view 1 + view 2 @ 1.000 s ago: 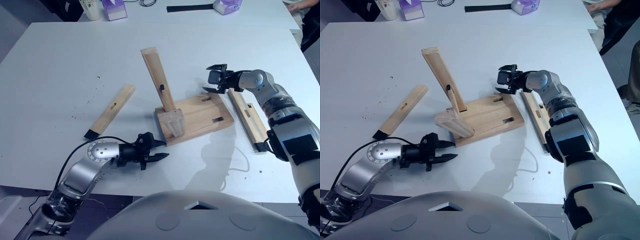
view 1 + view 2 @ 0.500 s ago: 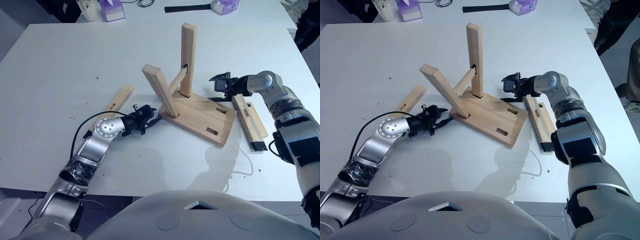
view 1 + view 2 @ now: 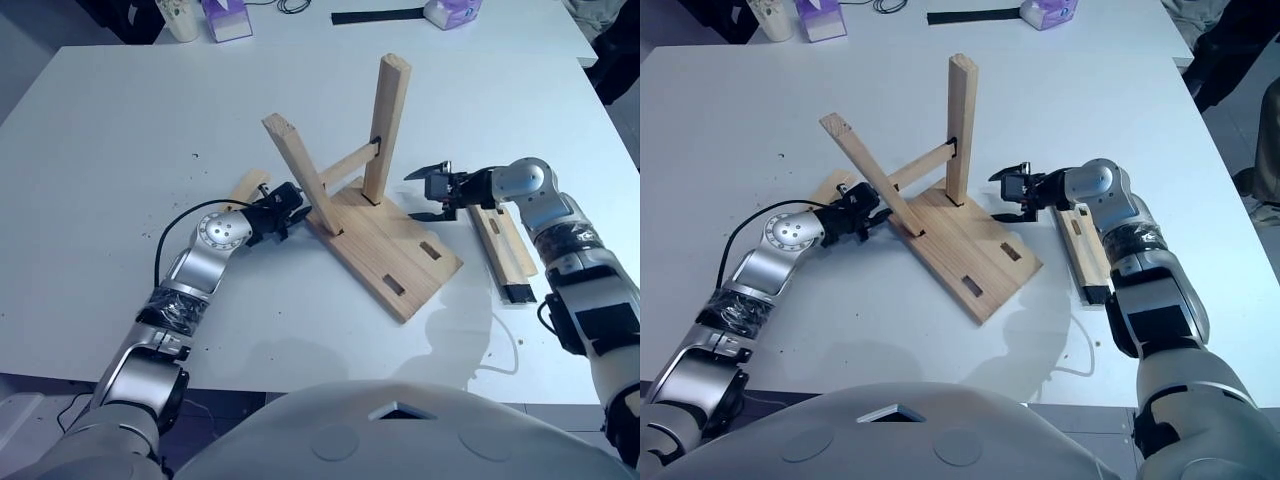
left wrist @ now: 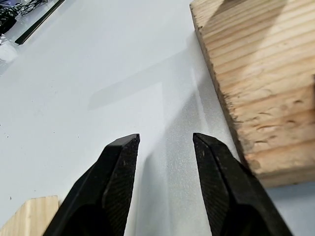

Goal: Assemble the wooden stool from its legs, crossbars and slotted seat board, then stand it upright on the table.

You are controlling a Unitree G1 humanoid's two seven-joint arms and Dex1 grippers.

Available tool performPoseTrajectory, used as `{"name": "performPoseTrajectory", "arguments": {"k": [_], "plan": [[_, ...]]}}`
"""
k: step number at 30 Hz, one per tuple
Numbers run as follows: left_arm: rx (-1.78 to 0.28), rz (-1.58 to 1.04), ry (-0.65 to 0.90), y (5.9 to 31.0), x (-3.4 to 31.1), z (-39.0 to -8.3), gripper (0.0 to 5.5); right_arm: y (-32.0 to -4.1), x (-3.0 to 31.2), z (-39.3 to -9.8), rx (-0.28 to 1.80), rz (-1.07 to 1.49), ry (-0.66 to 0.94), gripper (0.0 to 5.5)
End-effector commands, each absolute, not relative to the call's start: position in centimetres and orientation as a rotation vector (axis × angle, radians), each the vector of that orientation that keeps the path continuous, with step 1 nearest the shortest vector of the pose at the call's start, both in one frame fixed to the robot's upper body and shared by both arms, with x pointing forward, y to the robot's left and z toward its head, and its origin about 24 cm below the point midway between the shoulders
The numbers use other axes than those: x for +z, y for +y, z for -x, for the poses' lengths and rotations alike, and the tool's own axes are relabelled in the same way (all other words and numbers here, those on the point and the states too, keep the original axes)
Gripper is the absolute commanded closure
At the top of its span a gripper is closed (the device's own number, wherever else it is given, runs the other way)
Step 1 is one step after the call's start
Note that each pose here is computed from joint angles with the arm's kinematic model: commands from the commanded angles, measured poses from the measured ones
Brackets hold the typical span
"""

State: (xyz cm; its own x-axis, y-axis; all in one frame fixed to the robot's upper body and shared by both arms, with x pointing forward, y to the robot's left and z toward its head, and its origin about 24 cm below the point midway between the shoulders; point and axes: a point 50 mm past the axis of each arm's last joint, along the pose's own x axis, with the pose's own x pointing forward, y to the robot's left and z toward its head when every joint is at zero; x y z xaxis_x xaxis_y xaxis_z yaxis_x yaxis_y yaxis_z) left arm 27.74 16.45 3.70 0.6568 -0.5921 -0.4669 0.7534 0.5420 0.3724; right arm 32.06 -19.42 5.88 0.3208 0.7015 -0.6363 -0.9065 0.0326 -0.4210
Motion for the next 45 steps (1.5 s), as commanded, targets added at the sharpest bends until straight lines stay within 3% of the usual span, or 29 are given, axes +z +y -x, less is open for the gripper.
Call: {"name": "performPoseTrajectory", "arguments": {"k": [1,6,14,22,29,40,45], "plan": [[-0.818,-0.619,0.342,20.0,5.4,-25.4,3.47,-22.5,7.5,-31.7,1.155,0.908,0.292,1.57],[-1.021,-0.585,0.425,21.0,6.9,-20.4,3.47,-23.8,8.1,-29.6,1.155,0.89,0.285,1.57],[-1.159,-0.445,0.474,16.3,3.8,-18.1,3.47,-21.8,6.2,-27.1,1.272,0.904,0.282,1.57],[-1.077,-0.504,0.475,15.4,2.1,-20.8,3.47,-20.0,4.7,-23.7,1.409,0.824,0.307,1.57],[-1.037,-0.557,0.457,16.3,2.5,-22.2,3.47,-17.7,5.0,-24.3,1.34,0.745,0.24,1.57],[-1.007,-0.582,0.462,18.1,3.0,-22.6,3.47,-17.6,4.9,-24.7,1.259,0.744,0.22,1.57],[-0.916,-0.479,0.377,19.6,6.4,-23.0,3.47,-19.5,6.6,-24.8,1.14,0.718,0.195,1.57]]}}
